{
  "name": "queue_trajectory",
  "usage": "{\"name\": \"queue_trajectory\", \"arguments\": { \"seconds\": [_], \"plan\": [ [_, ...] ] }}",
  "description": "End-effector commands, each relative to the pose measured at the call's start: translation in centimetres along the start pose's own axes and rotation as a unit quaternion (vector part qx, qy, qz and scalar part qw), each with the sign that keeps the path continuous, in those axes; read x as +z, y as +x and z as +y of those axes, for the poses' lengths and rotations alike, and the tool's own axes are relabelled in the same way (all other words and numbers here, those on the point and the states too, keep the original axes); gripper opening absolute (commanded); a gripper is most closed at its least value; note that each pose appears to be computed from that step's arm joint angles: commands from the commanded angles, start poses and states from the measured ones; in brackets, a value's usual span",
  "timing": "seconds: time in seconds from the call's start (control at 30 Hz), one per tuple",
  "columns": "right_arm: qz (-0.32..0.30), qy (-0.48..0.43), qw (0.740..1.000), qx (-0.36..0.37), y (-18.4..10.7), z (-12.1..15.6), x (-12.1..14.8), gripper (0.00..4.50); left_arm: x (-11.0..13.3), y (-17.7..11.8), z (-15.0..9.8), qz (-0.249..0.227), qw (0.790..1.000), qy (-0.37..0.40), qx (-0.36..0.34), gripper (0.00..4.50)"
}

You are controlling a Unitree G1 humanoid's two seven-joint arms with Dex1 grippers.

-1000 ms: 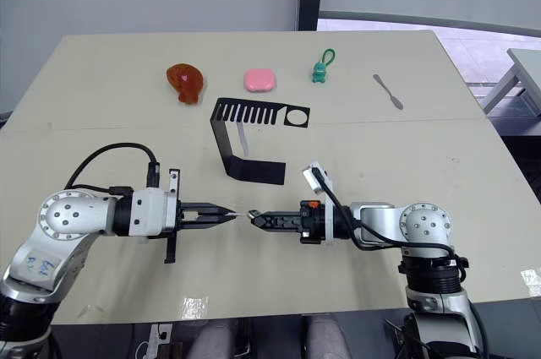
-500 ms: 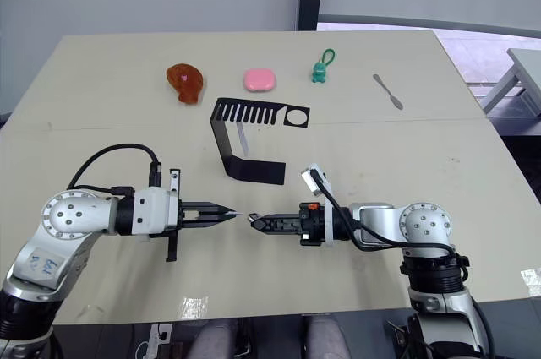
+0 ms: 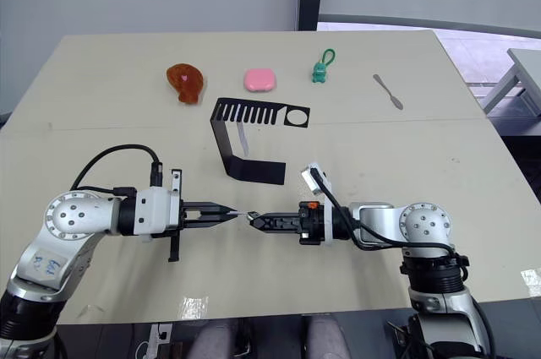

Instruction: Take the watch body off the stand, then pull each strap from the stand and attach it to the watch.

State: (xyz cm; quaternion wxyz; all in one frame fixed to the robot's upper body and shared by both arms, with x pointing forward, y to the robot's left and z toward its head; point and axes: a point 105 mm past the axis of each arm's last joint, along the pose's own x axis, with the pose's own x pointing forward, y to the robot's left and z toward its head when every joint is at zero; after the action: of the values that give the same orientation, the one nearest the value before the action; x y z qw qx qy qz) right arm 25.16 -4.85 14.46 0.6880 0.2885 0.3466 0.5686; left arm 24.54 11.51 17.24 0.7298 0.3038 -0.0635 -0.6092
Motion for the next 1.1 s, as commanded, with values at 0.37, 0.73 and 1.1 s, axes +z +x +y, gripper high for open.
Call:
{"name": "queue_trajectory", "arguments": {
  "seconds": [0.37,0.73,1.1],
  "plan": [
    [-0.007,-0.010,1.000,0.010,0.13,0.67,0.32,1.51,0.77,-0.01,-0.69,-0.008,1.000,0.009,-0.006,0.00],
    [-0.009,-0.006,1.000,0.007,0.09,0.41,0.21,1.51,0.61,-0.20,-0.85,-0.002,1.000,0.005,-0.006,0.00],
    [-0.009,-0.007,1.000,0.009,0.11,0.52,0.21,1.51,0.19,0.14,-0.62,0.011,1.000,0.007,-0.004,0.00]
  ]
}}
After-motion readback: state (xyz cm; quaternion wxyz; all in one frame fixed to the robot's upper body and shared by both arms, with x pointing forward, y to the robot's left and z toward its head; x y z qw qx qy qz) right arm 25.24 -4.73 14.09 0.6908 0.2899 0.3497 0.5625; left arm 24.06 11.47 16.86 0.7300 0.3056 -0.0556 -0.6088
